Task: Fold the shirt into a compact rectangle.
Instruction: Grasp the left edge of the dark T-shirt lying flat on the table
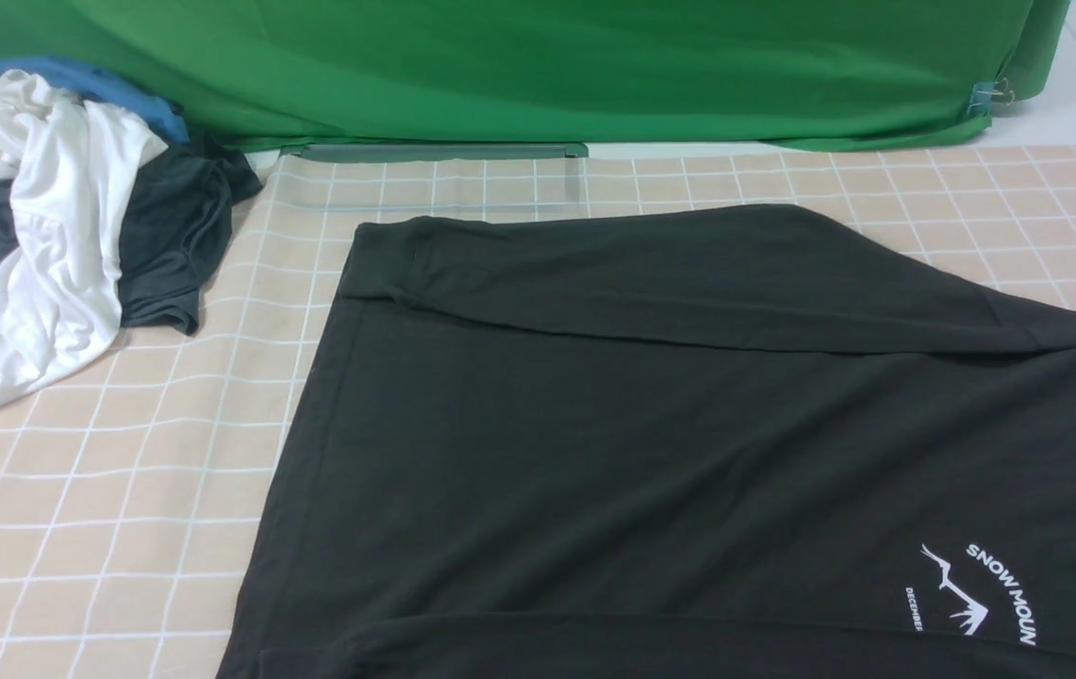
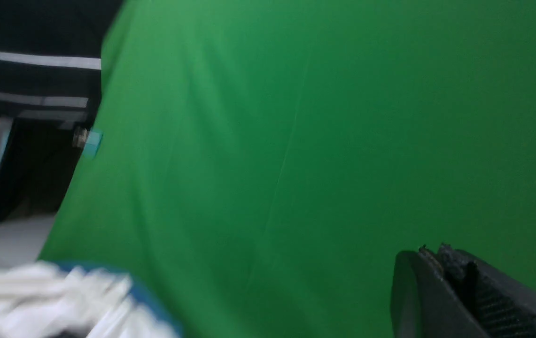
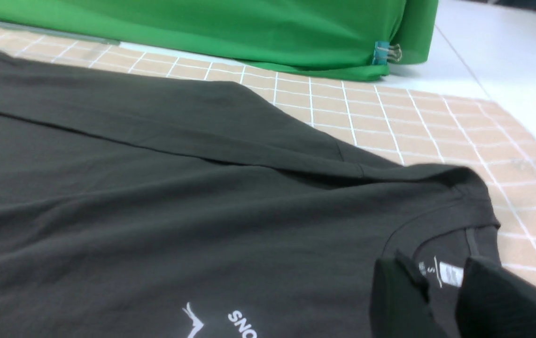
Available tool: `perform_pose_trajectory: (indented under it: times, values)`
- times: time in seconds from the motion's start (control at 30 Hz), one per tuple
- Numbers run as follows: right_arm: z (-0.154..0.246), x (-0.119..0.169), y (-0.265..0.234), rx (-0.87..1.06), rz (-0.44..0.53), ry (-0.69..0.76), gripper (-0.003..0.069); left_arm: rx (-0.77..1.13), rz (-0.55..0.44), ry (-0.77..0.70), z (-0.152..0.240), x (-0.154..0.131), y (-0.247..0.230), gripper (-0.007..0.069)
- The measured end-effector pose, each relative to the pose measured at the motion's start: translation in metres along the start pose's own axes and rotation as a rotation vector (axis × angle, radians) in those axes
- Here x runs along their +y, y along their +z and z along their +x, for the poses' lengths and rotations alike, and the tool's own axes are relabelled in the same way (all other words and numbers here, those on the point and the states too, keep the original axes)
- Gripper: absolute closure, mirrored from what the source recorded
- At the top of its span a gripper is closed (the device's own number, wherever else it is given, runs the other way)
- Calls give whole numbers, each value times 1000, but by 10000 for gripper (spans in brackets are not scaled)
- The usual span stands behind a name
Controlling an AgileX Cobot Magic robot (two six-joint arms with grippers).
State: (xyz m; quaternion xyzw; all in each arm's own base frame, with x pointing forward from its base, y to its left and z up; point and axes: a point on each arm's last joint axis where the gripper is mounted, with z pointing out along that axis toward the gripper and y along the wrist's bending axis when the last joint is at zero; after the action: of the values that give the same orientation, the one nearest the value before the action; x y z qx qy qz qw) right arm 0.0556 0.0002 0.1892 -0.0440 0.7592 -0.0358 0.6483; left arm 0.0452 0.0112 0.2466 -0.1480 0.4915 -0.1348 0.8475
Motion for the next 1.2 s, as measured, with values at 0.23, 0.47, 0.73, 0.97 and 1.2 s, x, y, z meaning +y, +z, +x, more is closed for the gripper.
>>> perform_pose_trajectory:
  times: [0.23,0.47,0.73,0.97,1.2]
  values:
    - [-11,-1,-1,-123,7,70,421,-128,62,-144,-29,-13,8,603]
    - [-28,-3,-5,-321,-21,367,421,277,9,-114,-67,-49,64,603]
    - [-31,-4,-6,-351,-39,460,421,1192,-81,158,-10,-49,117,603]
    - [-51,-6,-14,-464,-63,510,430,1661,-45,103,70,-30,117,603]
    - [-125,-13,-19,-155,-23,396,620,1865,60,183,120,-47,102,610]
